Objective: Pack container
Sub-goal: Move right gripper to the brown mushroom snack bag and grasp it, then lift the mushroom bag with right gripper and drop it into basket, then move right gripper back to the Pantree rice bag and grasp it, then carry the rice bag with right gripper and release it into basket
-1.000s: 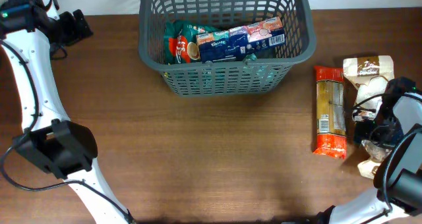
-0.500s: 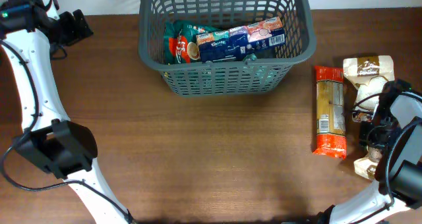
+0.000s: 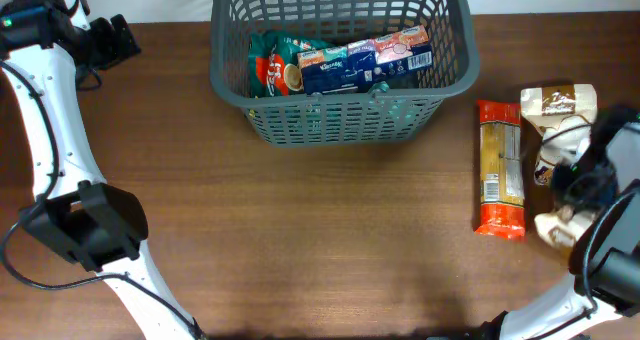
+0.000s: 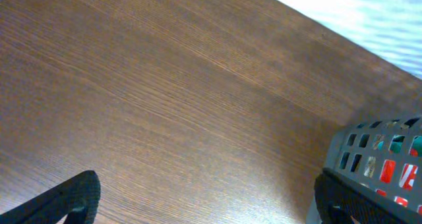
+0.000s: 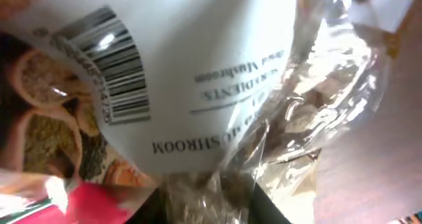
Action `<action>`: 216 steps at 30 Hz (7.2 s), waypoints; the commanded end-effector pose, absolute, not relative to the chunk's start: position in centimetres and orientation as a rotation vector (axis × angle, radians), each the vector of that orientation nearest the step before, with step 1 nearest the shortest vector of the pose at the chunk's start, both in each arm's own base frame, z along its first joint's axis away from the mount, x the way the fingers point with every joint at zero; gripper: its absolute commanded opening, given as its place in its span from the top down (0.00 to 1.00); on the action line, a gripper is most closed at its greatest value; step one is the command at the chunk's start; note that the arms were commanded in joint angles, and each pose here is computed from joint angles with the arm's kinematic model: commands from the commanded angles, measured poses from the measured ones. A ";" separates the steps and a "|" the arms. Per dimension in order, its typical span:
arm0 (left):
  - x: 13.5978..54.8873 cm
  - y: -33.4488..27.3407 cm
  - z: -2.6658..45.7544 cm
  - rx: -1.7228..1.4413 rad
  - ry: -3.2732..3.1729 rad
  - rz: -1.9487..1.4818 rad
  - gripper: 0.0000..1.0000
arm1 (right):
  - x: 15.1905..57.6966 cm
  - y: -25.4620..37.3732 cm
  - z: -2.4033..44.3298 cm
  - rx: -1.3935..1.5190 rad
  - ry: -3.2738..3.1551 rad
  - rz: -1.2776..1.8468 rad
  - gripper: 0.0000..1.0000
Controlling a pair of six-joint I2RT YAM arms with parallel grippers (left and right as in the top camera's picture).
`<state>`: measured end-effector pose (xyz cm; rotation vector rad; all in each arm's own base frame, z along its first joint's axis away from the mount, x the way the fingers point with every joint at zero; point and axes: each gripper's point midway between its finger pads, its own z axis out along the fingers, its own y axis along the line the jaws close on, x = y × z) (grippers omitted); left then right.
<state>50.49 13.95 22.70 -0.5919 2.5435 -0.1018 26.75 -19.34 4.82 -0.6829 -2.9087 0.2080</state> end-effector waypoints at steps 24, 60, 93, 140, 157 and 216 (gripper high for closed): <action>50.4 14.2 22.6 -0.614 2.539 -0.096 0.01 | 40.5 5.2 48.3 0.350 -4.137 -0.600 0.96; 50.4 14.2 22.6 -0.614 2.539 -0.096 0.01 | 51.5 20.5 29.7 0.741 -3.750 -0.525 0.36; 50.4 14.2 22.6 -0.614 2.539 -0.096 0.01 | 38.0 -18.1 28.9 -0.813 -3.485 0.593 0.30; 50.4 14.2 22.6 -0.614 2.539 -0.096 0.01 | 41.7 -19.3 -0.9 -0.448 -3.205 0.429 0.40; 50.4 14.2 22.6 -0.614 2.539 -0.096 0.01 | 41.6 -18.7 6.1 -0.623 -3.198 0.380 0.96; 50.4 14.2 22.6 -0.614 2.539 -0.096 0.01 | 49.1 30.0 29.9 2.015 -3.397 -0.504 0.96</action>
